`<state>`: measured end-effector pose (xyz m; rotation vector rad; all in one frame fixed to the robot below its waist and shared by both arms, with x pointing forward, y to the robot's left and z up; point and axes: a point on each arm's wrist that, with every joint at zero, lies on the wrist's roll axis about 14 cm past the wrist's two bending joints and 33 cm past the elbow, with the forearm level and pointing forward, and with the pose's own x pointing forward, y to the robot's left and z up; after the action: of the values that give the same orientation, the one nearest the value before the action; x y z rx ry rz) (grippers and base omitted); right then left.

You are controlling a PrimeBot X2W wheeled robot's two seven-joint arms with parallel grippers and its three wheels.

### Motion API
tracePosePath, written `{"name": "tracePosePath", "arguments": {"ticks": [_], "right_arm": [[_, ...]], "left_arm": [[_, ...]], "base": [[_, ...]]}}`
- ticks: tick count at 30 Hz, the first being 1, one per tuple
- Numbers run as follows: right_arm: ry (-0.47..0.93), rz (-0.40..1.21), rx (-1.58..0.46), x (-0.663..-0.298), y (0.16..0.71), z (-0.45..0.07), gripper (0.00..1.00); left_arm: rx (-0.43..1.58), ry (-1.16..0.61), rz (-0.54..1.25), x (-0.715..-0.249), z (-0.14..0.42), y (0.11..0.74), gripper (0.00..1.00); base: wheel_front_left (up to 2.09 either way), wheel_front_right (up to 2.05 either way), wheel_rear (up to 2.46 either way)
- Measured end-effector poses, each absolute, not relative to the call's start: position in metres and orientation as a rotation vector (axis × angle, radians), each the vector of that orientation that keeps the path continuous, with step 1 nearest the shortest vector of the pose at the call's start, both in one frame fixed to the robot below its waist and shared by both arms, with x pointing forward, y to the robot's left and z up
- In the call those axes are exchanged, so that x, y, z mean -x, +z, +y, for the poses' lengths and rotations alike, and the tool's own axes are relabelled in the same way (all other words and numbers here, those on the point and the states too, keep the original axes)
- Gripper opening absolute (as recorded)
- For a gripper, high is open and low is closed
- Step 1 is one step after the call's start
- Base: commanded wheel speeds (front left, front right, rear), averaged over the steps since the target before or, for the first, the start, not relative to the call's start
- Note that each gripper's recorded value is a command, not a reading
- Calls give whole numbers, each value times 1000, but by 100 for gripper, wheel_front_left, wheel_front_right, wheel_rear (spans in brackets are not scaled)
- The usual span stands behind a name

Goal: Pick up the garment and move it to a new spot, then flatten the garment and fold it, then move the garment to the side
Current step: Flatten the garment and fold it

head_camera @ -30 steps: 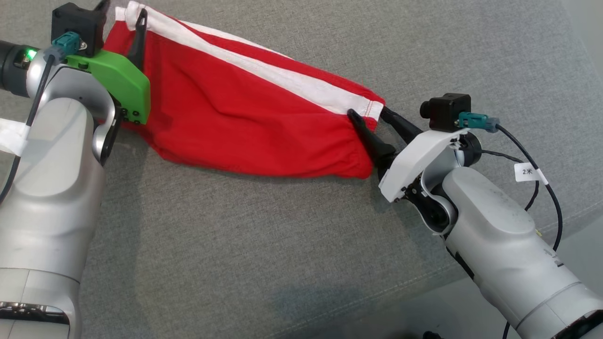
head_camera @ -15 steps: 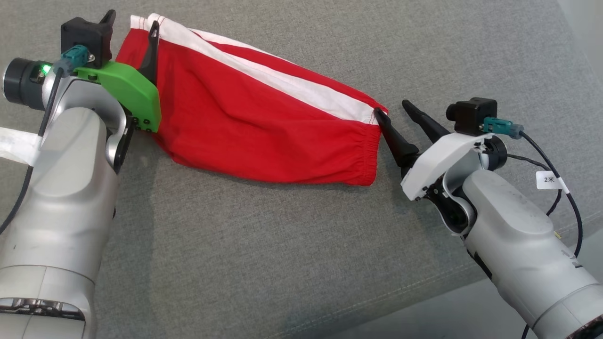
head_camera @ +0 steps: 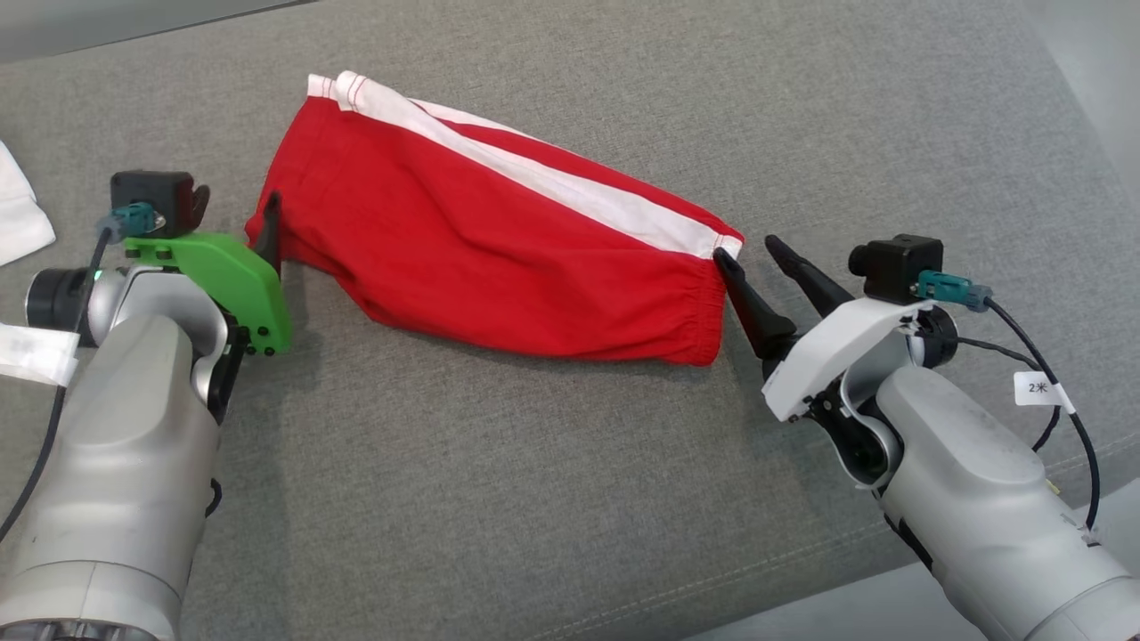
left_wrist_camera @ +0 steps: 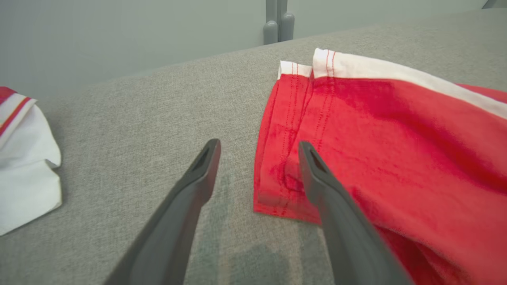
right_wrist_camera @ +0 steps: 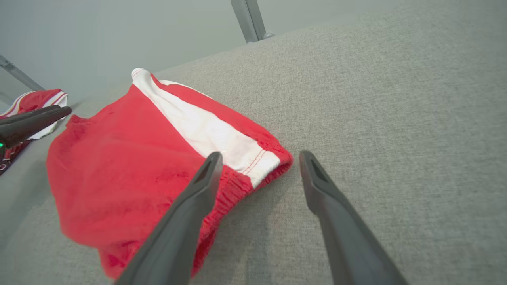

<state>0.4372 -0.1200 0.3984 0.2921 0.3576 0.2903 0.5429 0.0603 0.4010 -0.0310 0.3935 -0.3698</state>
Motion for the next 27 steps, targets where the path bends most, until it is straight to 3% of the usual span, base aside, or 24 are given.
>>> {"name": "tracePosePath", "arguments": {"ticks": [21,22,26,27], "right_arm": [[253,336,-287,-431,402,-138,100],[256,334,-288,-431,403,-137,100],[266,327,-287,-430,406,-134,100],[267,324,-287,-430,407,-134,100]], "left_arm": [[99,-348,571,-529,51,363,100],[100,-347,572,-528,51,363,85],[105,-348,574,-527,49,364,0],[107,-350,574,-527,48,365,0]], "base": [[0,0,0],[0,0,0],[0,0,0],[0,0,0]]}}
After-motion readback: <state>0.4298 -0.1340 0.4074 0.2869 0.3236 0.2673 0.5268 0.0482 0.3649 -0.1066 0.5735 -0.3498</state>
